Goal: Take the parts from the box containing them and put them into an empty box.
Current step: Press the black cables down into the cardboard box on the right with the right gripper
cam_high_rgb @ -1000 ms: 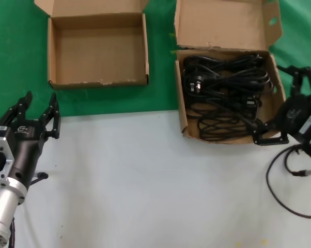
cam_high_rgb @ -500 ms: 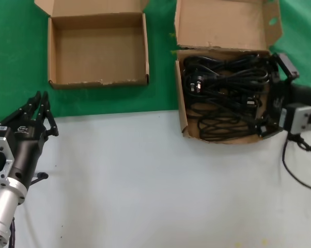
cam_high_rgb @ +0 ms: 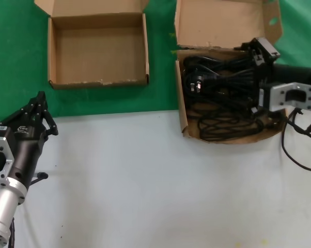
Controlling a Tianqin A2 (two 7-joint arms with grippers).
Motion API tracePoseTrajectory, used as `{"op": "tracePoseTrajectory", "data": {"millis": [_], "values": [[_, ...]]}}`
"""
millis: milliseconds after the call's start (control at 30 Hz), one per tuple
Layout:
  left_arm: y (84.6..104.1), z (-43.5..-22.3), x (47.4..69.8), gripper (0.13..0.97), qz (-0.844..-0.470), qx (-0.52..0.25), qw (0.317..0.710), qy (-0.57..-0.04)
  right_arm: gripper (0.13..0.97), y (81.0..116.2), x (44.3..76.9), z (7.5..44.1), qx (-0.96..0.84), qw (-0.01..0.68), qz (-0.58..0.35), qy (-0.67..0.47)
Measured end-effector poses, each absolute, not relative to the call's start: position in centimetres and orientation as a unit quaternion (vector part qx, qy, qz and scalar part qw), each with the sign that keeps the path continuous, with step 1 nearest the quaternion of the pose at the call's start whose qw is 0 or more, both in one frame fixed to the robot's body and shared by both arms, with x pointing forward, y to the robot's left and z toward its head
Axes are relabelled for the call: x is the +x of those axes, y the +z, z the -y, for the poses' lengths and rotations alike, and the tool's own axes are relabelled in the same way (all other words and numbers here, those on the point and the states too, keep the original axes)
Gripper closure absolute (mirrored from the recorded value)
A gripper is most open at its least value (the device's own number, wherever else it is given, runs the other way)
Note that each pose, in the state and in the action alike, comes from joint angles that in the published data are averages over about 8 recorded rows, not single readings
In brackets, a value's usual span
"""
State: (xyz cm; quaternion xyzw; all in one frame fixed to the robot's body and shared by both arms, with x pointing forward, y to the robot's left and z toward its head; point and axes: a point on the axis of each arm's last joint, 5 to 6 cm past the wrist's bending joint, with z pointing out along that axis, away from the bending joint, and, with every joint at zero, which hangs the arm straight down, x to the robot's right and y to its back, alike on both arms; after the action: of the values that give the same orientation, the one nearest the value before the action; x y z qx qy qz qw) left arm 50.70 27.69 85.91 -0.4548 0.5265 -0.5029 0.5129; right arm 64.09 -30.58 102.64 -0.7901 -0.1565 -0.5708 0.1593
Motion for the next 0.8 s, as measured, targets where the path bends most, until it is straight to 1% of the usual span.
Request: {"op": "tracePoseTrajectory", "data": {"millis": [200, 467, 500, 767, 800], "values": [[85.9, -27.7, 50.7, 0.952, -0.526, -0.455, 0.513, -0.503, 0.167, 103.0, 65.3, 29.8, -0.794, 0.155, 0.158, -0.566], [85.9, -27.7, 50.7, 0.952, -0.526, -0.455, 0.513, -0.503, 0.272, 103.1, 66.0, 29.0, -0.805, 0.152, 0.146, -0.554], [85.9, -27.7, 50.7, 0.952, -0.526, -0.455, 0.513, -0.503, 0.272, 103.1, 66.0, 28.9, -0.806, 0.152, 0.145, -0.554], [85.9, -27.7, 50.7, 0.952, -0.526, -0.455, 0.513, -0.503, 0.441, 103.3, 66.5, 28.4, -0.808, 0.150, 0.141, -0.553], [85.9, -27.7, 50.7, 0.952, -0.526, -0.455, 0.513, -0.503, 0.441, 103.3, 66.6, 28.4, -0.808, 0.149, 0.141, -0.553]]}}
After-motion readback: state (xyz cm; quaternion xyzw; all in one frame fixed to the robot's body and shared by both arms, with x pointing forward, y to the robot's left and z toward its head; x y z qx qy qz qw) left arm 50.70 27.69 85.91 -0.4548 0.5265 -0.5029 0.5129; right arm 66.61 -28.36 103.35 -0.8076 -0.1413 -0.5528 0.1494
